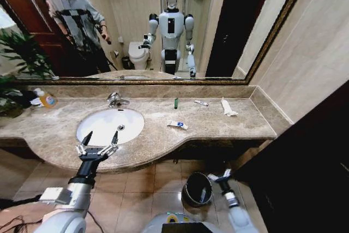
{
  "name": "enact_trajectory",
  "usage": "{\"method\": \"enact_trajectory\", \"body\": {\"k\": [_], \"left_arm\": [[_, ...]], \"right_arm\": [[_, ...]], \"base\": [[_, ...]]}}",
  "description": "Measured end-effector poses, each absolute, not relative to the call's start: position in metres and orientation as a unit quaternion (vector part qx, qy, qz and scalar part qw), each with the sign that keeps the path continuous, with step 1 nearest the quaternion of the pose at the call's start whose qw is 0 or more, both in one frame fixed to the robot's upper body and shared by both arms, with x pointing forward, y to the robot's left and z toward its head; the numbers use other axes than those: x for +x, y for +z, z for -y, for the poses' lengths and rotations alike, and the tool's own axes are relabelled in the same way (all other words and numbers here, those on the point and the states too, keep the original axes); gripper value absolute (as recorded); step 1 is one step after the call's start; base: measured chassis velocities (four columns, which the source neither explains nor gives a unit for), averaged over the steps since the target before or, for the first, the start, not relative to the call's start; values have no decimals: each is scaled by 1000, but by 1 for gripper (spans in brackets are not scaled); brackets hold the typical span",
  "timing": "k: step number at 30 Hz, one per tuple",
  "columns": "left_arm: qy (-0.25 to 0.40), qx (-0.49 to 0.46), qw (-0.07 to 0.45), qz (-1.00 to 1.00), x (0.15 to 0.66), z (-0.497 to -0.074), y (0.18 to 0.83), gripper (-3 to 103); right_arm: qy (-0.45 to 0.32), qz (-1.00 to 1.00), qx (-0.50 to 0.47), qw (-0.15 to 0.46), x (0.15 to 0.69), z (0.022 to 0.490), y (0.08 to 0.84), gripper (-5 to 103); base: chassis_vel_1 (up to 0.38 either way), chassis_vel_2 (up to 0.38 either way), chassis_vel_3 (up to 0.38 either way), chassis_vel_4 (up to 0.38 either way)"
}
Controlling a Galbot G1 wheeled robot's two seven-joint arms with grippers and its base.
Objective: Pick up the trash from the sink and place it in the trash bin.
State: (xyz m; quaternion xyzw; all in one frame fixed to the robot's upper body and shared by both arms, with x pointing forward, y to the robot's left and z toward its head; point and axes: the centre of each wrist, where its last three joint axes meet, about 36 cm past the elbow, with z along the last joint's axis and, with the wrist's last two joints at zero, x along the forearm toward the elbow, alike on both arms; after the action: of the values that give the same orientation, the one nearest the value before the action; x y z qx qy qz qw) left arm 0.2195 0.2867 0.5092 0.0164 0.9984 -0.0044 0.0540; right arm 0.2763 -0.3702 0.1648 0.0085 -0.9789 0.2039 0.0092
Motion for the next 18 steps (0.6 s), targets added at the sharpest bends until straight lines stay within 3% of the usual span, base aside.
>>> {"method": "enact_trajectory", "body": {"k": [8,13,18], "left_arm": [[-4,17,54,-998,219,-287,509,100],[-4,16,54,-998,219,-287,509,100],[-4,16,54,-998,219,-287,509,100]], "right_arm": [[195,979,33,-42,265,406,291,100],[150,986,71,-36,241,393,346,100],[113,988,90,-57,260,382,394,100]], "base": [[0,0,0,0],[0,0,0,0],[0,0,0,0]]}}
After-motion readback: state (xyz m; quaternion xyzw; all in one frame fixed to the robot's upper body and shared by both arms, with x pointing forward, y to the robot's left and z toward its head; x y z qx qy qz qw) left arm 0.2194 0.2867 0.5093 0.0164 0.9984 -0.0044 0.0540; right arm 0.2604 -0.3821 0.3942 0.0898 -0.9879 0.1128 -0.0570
